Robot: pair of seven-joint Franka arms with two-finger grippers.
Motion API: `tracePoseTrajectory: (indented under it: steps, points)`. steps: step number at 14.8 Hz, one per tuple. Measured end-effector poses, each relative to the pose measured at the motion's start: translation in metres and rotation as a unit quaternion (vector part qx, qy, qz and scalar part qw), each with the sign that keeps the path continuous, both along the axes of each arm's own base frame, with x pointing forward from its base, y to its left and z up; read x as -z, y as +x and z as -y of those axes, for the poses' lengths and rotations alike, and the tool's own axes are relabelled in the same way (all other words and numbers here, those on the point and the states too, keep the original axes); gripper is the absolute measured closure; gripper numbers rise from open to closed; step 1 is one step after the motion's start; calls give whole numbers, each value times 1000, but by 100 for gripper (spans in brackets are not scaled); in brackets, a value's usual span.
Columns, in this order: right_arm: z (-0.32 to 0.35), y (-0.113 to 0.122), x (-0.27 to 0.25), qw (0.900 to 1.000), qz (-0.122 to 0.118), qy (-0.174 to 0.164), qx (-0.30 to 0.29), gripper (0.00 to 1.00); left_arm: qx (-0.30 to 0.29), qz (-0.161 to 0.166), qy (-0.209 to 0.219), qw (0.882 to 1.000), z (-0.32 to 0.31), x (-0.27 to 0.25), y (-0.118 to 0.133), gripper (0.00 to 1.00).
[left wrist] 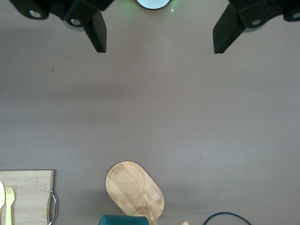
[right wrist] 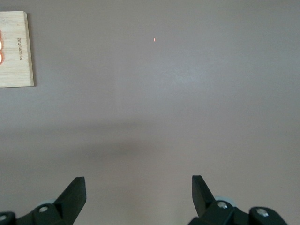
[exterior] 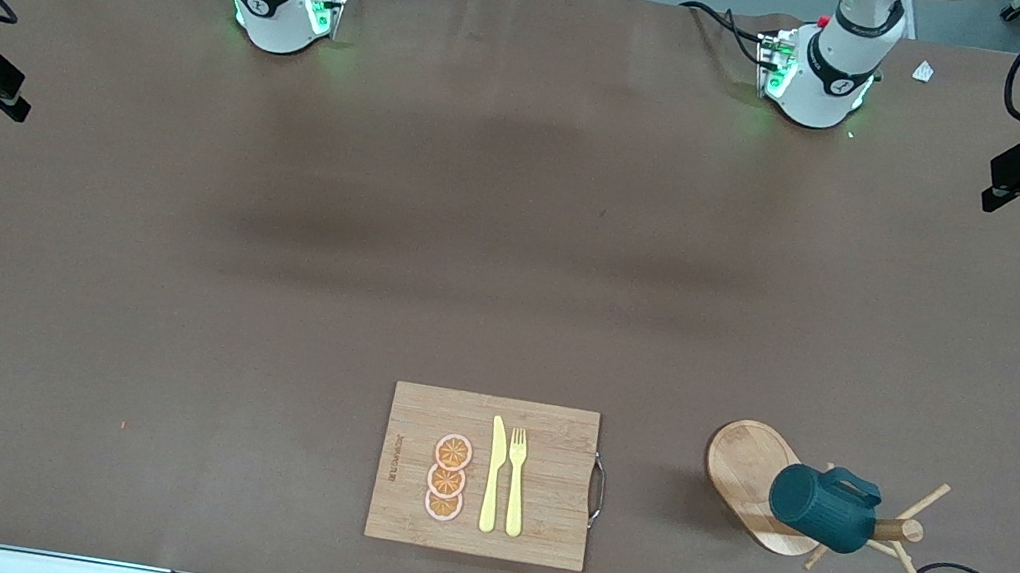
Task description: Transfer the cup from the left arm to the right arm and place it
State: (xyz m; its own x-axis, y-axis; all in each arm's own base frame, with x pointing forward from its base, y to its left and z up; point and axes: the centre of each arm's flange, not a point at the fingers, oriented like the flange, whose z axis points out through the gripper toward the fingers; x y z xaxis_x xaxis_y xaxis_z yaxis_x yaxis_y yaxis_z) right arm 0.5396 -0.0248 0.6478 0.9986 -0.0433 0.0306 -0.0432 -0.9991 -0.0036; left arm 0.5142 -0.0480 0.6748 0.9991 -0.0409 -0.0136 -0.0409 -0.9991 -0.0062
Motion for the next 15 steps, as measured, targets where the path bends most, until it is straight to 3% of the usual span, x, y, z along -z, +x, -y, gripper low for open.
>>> tracePoseTrajectory:
  steps: [8, 13, 15]
  points:
    - [5, 0, -3, 1000, 6, 0, 5, 0, -2, -15, 0, 1000, -2, 12, 8, 0]
    - [6, 0, -4, 1000, 6, 0, 5, 0, -4, 32, -10, 999, -3, 29, 49, 0]
    - [6, 0, -4, 1000, 6, 0, 5, 0, -33, 47, -14, 998, -4, 39, 63, 0]
